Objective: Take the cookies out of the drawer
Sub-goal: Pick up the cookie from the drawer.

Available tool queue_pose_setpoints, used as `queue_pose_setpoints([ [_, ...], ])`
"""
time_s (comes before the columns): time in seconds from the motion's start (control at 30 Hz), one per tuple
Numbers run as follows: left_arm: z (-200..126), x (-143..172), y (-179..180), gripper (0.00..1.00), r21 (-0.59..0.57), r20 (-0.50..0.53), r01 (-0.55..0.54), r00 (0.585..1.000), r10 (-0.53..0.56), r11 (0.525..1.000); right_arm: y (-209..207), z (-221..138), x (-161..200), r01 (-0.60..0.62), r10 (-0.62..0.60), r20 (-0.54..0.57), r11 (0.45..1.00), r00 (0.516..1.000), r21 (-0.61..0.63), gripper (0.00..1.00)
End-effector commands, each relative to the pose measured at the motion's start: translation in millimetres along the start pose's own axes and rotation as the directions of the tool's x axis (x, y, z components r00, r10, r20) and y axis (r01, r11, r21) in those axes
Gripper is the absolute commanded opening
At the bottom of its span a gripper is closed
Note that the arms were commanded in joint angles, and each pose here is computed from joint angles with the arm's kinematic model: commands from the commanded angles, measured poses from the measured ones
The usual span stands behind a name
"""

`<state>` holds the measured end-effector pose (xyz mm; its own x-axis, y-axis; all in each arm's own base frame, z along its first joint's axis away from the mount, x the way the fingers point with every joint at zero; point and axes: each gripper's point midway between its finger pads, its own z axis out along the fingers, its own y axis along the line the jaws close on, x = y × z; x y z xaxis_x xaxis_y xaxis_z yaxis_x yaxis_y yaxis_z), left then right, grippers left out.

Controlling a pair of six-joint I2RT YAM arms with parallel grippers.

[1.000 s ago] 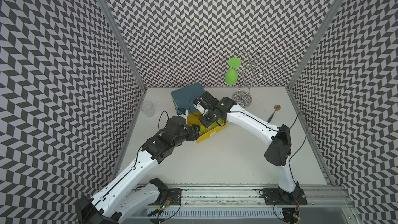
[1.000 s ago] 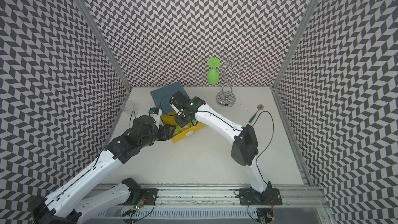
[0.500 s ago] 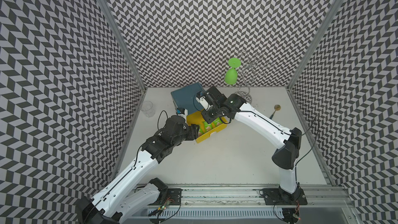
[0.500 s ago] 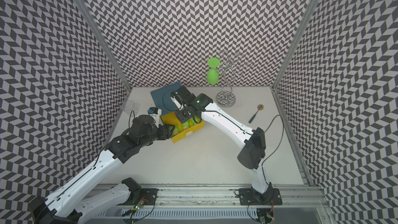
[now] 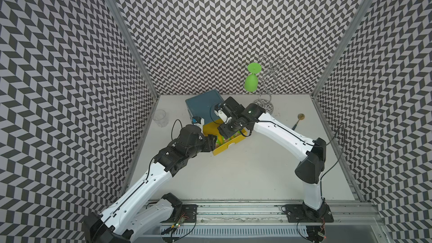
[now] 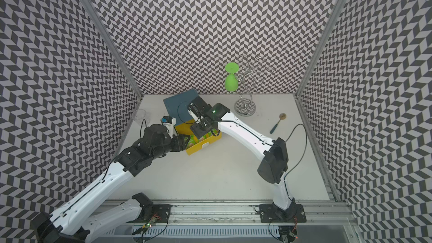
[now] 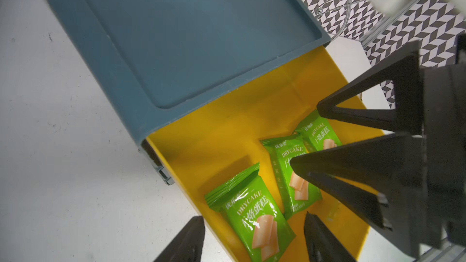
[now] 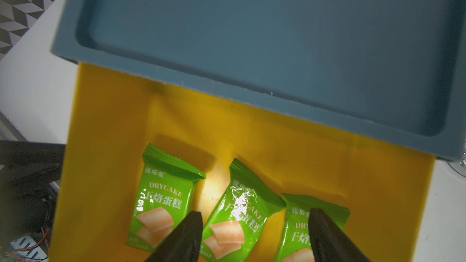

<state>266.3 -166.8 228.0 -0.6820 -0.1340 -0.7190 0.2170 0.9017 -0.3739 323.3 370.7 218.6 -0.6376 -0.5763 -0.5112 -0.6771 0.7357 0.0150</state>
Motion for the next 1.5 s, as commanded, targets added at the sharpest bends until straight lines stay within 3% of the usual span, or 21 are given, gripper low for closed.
queue_pose_setpoints([
  [0.0, -2, -13, -8, 0.67, 0.038, 0.042, -0.015, 0.999, 0.013, 0.999, -3, 9, 1, -0.018, 0.018, -0.01, 1.0, 1.0, 0.006, 0.7],
  [0.27, 3, -13, -11, 0.67, 0.056, 0.038, -0.028, 0.999, 0.026, 0.998, -4, 32, 28, -0.01, 0.012, -0.119, 1.0, 0.993, 0.013, 0.7],
  [0.77, 5, -16, -10, 0.67, 0.073, 0.044, -0.031, 0.999, 0.028, 0.997, -8, 68, 50, 0.005, 0.005, -0.216, 0.999, 0.976, 0.042, 0.73],
  [1.3, 4, -20, -8, 0.67, 0.066, 0.045, -0.028, 0.999, 0.025, 0.997, -16, 47, 17, -0.011, 0.023, -0.125, 0.995, 0.992, 0.095, 0.31],
  [1.47, 5, -21, -7, 0.67, 0.059, 0.044, -0.031, 0.999, 0.028, 0.998, -11, 30, 1, -0.026, 0.029, -0.063, 0.998, 0.998, 0.061, 0.3],
])
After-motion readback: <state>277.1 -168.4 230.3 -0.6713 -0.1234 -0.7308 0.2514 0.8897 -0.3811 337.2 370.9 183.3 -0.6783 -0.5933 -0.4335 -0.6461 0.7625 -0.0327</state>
